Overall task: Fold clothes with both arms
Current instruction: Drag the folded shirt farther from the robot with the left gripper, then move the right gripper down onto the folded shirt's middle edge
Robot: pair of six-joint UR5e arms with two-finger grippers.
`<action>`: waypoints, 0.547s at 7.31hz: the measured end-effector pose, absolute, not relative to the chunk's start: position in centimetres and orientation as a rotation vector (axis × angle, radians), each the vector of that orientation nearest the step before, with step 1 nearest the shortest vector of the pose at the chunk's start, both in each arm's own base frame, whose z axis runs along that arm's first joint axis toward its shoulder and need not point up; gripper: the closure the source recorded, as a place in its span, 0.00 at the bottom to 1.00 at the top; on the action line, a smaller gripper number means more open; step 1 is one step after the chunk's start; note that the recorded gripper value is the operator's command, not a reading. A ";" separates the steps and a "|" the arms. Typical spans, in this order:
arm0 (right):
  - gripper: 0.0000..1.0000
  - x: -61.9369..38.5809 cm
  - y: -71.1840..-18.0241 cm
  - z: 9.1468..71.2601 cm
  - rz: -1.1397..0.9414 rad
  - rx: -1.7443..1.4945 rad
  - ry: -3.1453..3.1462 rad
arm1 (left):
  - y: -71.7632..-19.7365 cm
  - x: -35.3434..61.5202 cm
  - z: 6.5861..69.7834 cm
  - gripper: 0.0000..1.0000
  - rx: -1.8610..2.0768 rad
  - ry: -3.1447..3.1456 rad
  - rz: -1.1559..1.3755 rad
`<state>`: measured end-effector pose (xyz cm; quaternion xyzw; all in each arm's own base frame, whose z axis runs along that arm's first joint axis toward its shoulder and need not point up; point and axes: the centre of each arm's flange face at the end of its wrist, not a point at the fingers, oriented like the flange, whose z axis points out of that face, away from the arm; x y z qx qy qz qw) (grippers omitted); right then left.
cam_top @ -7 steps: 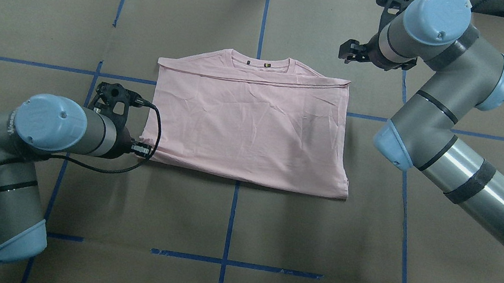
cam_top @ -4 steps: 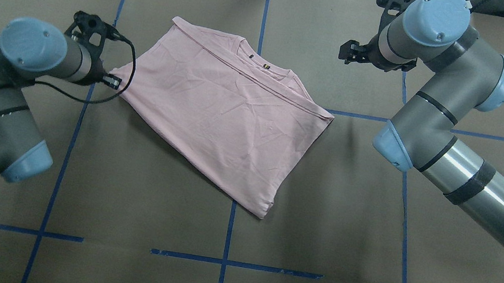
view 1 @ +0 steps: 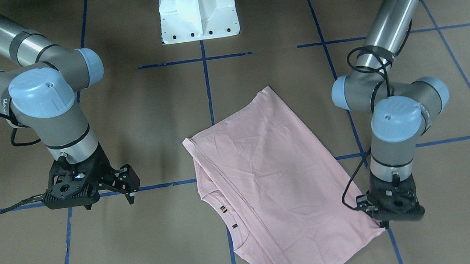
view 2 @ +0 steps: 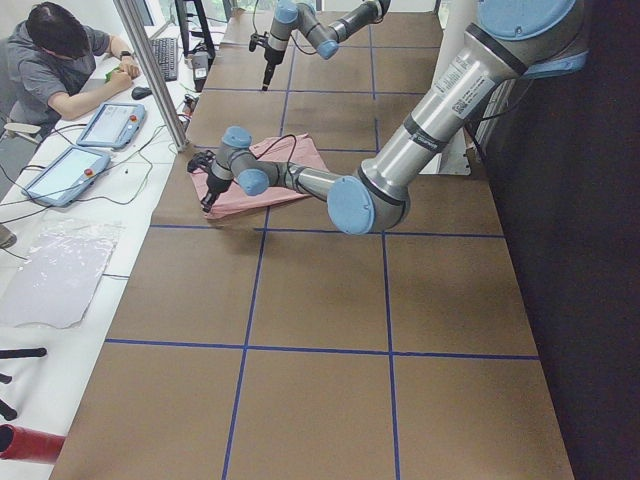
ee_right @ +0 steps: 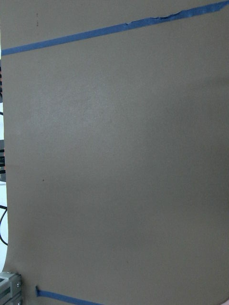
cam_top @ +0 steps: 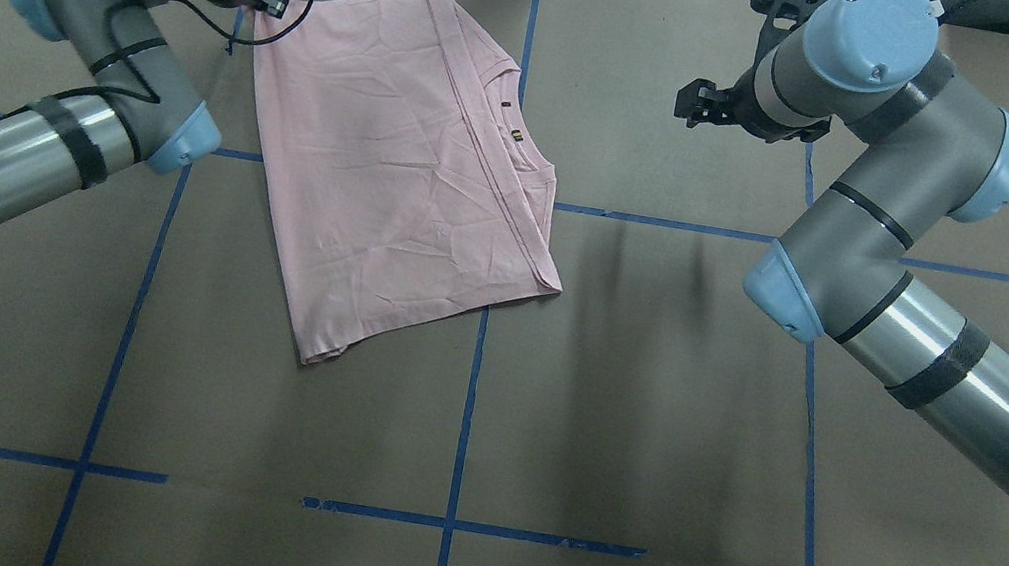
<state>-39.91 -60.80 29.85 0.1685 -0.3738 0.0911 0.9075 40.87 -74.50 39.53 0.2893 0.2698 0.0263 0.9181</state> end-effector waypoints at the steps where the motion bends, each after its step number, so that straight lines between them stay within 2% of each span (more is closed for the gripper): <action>1: 0.00 -40.0 -60.8 29.6 0.190 0.348 -0.776 | -76.2 40.7 39.1 0.01 0.606 0.546 0.041; 2: 0.05 -40.3 -60.7 29.2 0.206 0.341 -0.785 | -76.7 39.8 40.1 0.00 0.617 0.543 0.036; 4: 0.23 -43.0 -59.7 26.9 0.278 0.299 -0.831 | -76.4 38.0 41.7 0.00 0.648 0.573 0.050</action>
